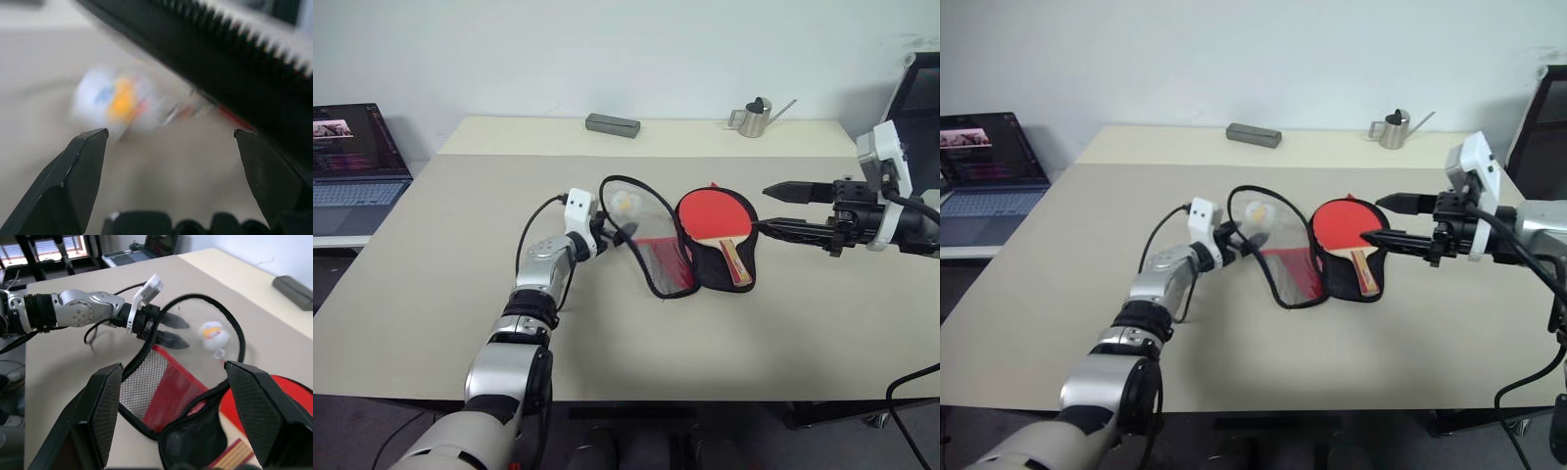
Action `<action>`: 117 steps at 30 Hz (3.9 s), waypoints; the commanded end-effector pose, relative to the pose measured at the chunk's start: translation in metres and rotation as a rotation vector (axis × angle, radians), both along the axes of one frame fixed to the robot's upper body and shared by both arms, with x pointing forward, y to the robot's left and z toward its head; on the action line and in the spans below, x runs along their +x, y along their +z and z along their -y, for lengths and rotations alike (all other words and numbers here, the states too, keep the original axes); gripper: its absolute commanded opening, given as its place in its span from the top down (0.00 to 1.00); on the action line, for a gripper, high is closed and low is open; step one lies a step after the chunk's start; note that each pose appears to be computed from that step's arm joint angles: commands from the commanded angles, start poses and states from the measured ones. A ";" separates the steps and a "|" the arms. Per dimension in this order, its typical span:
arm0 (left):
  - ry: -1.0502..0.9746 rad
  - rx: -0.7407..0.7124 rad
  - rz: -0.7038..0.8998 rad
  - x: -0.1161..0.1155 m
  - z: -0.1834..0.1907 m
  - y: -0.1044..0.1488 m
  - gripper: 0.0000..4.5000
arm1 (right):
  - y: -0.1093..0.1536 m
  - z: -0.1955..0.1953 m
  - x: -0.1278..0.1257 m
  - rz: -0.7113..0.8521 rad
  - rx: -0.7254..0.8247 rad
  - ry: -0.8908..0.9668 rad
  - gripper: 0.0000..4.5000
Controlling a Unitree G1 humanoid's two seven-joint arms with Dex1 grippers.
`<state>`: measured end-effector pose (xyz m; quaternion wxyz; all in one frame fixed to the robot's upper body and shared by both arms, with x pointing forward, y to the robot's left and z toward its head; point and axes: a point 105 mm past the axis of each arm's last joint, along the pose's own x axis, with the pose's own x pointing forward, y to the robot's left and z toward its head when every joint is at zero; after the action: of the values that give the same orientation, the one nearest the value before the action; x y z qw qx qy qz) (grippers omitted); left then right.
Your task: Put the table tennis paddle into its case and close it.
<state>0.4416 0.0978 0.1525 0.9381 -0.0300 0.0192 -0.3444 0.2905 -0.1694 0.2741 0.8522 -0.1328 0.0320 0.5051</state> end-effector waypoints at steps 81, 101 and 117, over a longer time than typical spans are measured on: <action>-0.529 0.028 0.152 -0.114 -0.025 0.067 0.00 | -0.172 0.002 0.128 -0.554 0.053 -0.567 0.36; -0.607 0.156 -0.047 -0.160 -0.064 0.030 0.00 | -0.149 -0.025 0.112 -0.710 0.222 -0.523 0.99; -0.662 0.202 -0.023 -0.169 -0.066 0.040 0.00 | -0.170 -0.031 0.033 -0.906 0.159 -0.472 0.99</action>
<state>0.2738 0.1617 0.1802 0.7752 0.0495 0.0938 -0.6227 0.3354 -0.1432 0.1043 0.8630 0.1744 0.3755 0.2896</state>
